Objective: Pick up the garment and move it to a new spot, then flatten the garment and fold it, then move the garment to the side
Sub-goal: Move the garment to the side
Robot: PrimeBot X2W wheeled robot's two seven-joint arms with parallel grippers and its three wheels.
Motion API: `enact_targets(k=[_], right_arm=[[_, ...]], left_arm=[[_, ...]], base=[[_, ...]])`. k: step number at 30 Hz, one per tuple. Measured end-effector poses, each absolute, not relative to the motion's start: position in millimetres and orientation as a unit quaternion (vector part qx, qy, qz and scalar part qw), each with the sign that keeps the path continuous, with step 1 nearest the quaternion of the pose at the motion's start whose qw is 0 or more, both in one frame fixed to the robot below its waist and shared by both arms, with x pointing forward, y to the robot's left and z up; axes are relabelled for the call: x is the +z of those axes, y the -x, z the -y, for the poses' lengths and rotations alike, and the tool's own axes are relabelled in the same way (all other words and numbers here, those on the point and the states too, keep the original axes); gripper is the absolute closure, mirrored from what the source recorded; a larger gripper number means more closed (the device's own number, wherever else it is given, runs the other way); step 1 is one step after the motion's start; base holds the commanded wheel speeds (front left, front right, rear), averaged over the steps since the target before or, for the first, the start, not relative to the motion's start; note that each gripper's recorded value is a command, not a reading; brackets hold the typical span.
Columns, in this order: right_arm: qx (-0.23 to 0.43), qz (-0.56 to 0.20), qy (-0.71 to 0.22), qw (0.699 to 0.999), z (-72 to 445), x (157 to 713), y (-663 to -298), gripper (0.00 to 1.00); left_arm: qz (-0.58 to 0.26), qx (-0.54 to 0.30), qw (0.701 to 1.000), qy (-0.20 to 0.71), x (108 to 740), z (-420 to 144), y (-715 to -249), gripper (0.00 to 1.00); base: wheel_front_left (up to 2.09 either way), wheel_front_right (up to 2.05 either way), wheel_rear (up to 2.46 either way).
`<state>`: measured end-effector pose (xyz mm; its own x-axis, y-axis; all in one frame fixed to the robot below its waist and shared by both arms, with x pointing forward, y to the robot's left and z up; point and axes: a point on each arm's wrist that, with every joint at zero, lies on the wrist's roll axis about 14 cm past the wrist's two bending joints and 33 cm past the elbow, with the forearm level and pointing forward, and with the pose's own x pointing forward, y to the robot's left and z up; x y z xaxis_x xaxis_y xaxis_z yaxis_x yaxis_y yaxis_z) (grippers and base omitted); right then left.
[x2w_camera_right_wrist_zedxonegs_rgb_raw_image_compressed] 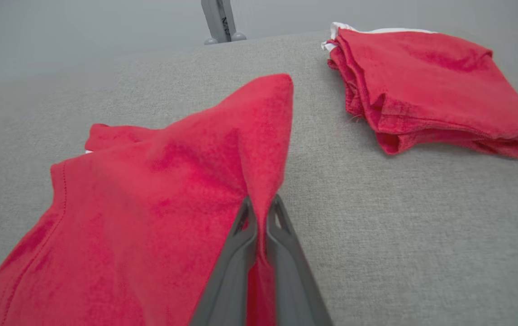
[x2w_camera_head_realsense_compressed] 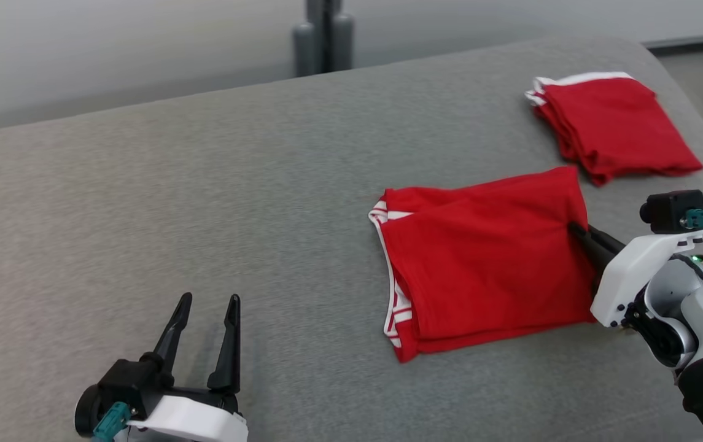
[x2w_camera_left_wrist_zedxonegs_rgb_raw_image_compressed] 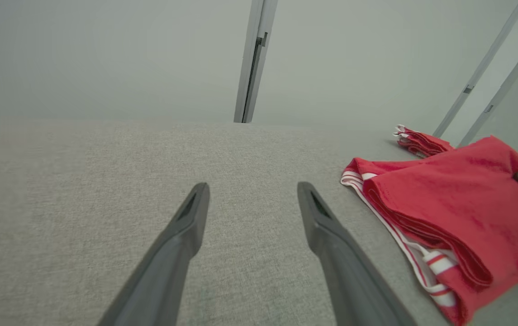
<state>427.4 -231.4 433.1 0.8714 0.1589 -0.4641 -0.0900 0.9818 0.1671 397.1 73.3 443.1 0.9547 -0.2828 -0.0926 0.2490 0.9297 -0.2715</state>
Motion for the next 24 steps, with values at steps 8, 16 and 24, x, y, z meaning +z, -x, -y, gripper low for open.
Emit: enact_targets(k=[8,16,24], right_arm=[[-0.017,-0.229,-0.086,0.969,285,436,-400,1.0],[-0.055,-0.227,-0.084,0.969,310,436,-391,1.0],[-0.021,-0.194,-0.062,0.979,297,462,-427,1.0]], left_arm=[[-0.072,-0.223,0.965,0.123,435,-17,-419,0.0],[-0.09,-0.271,0.95,0.126,421,17,-426,0.0],[-0.087,-0.249,0.957,0.125,423,1,-428,0.0]], base=[[0.0,0.0,0.0],[0.0,0.0,0.0],[0.0,0.0,0.0]])
